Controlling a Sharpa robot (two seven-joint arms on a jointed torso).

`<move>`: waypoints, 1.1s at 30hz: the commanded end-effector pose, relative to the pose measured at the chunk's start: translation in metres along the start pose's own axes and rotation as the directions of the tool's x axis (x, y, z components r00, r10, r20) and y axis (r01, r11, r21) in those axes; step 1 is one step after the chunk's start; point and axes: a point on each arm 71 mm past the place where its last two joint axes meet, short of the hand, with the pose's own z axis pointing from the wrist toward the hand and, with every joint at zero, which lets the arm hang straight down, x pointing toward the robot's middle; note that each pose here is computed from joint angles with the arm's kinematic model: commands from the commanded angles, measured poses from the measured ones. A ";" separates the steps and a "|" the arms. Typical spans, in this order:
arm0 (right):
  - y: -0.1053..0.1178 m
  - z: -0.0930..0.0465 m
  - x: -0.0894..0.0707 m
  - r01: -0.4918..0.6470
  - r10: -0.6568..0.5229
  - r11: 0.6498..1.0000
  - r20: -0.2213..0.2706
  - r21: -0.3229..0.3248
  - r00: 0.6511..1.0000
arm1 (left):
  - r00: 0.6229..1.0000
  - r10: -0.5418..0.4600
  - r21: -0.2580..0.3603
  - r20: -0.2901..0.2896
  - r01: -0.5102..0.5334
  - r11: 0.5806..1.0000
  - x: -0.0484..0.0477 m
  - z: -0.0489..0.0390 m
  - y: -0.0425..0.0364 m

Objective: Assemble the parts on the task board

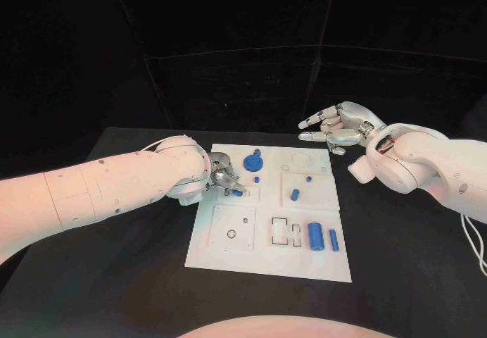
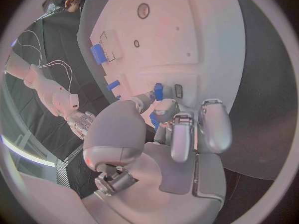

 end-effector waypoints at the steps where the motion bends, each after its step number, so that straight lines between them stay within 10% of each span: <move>1: 0.002 0.001 0.001 0.000 0.000 1.000 -0.012 -0.011 1.000 | 0.999 0.035 -0.011 -0.041 -0.035 0.999 0.0047 0.0010 0.0001; 33: 0.003 0.001 0.003 -0.001 0.001 1.000 -0.020 -0.010 1.000 | 0.999 0.032 -0.026 -0.024 -0.032 0.999 0.0007 0.0086 -0.0065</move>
